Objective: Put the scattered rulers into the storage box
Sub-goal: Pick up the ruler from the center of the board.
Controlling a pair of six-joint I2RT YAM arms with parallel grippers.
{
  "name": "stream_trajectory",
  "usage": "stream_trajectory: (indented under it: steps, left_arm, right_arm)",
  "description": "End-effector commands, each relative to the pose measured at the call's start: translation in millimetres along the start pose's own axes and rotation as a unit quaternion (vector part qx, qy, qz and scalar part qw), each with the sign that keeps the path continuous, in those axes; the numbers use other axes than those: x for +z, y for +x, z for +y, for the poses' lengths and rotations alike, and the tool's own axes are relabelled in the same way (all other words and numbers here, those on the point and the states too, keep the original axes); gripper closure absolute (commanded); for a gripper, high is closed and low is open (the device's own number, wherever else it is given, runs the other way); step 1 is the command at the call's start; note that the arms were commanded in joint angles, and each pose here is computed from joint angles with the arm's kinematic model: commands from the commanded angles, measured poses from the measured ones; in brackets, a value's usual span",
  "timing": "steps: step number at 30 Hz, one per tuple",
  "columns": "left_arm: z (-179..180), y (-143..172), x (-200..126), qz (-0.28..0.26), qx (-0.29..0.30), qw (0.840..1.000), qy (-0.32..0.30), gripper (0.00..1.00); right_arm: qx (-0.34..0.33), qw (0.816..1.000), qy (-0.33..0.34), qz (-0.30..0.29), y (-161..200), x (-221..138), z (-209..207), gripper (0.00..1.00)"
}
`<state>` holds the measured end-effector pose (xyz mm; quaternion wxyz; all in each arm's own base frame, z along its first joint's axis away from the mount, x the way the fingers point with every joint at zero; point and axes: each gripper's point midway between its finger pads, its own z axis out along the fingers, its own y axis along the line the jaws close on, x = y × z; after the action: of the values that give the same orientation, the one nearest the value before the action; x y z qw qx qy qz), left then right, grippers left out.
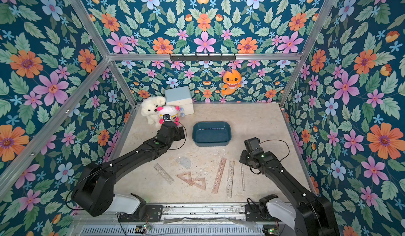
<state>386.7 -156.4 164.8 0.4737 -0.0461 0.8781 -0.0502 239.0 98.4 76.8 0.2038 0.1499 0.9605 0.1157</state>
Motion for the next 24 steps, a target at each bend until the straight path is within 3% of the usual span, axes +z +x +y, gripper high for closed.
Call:
stream_trajectory:
  steps: [1, 12, 16, 24]
  left_arm:
    - [-8.4, -4.9, -0.8, 0.026, 0.009, 1.000, 0.009, 0.09]
    - [-42.2, -1.7, 2.1, 0.080, 0.039, 0.993, 0.079, 0.06]
    - [-46.7, 4.5, 4.3, 0.090, 0.038, 0.991, 0.092, 0.06]
    - [-48.8, 14.5, 9.3, 0.106, 0.034, 0.989, 0.096, 0.08]
  right_arm:
    - [0.010, 0.999, 0.008, 0.044, 20.4, 6.9, -1.4, 0.59]
    - [-0.013, 0.994, 0.052, 0.099, 43.9, 24.5, -18.0, 0.68]
    - [-0.014, 0.993, 0.050, 0.108, 47.3, 30.8, -17.2, 0.81]
    - [-0.017, 0.990, 0.062, 0.122, 50.6, 38.7, -19.5, 0.83]
